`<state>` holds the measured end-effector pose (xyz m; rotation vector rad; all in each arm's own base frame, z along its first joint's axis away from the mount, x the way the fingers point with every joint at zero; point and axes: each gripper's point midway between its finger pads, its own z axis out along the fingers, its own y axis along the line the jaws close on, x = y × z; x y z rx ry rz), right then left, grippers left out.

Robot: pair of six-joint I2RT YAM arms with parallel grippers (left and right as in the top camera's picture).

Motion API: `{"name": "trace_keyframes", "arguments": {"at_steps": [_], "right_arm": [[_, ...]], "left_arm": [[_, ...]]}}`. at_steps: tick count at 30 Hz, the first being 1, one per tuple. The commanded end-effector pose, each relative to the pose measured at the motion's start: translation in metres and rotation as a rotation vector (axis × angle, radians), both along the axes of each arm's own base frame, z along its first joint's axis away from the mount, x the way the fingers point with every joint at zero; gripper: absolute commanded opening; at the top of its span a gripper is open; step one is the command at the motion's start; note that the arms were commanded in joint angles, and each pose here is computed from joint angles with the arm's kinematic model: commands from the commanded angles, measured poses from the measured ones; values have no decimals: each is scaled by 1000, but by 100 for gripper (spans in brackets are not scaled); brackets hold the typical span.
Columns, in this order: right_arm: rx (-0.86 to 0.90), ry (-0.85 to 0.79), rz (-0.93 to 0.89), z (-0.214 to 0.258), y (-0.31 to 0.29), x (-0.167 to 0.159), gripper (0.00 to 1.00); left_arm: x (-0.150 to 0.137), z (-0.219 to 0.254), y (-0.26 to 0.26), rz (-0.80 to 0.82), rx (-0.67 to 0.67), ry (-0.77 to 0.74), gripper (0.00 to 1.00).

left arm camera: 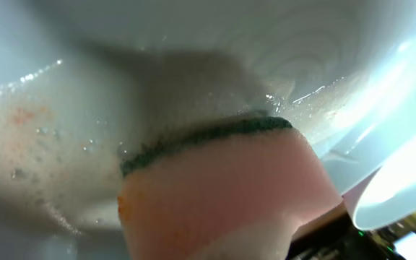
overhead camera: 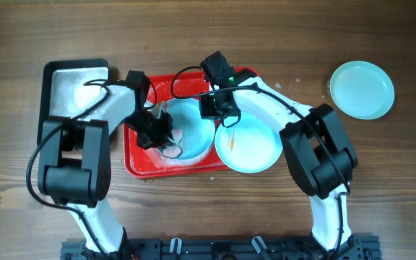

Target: Clean dirty plates on tray and stack at the side

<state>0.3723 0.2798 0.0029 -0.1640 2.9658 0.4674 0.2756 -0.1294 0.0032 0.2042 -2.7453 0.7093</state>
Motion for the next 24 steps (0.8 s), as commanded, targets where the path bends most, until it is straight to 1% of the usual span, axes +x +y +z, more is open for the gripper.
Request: {"name": "trace_keyframes", "arguments": {"at_steps": [1, 4, 6, 8, 10, 12, 13, 16, 17, 18, 20, 21, 24], "right_arm": [[-5, 37, -40, -15, 4, -6, 4], [-4, 36, -40, -15, 4, -6, 4], [-2, 34, -40, -15, 5, -6, 4], [3, 32, -38, -14, 6, -5, 4], [4, 33, -37, -14, 6, -5, 4], [15, 34, -19, -14, 8, -6, 4], [31, 39, -8, -12, 10, -7, 4], [53, 21, 2, -2, 9, -3, 4], [63, -8, 12, 10, 7, 2, 4], [69, -26, 20, 18, 6, 4, 4], [47, -126, 20, 50, -6, 17, 4], [15, -186, 15, 66, -13, 23, 4], [-131, -385, -28, 118, -45, 39, 4]], "left_arm": [[-14, -15, 16, -25, 6, 92, 4], [18, 2, 28, 23, -1, 13, 4], [50, 28, 35, 50, -6, -100, 4], [71, 54, 36, 54, -10, -193, 4], [87, 79, 36, 54, -14, -283, 4], [101, 116, 37, 64, -17, -393, 4], [103, 126, 38, 77, -17, -419, 4], [105, 156, 60, 209, 30, -459, 4], [104, 162, 78, 275, 90, -461, 4], [102, 163, 90, 303, 128, -462, 4], [94, 161, 123, 361, 250, -438, 4], [89, 158, 133, 372, 290, -419, 4], [83, 153, 147, 388, 347, -392, 4]]}}
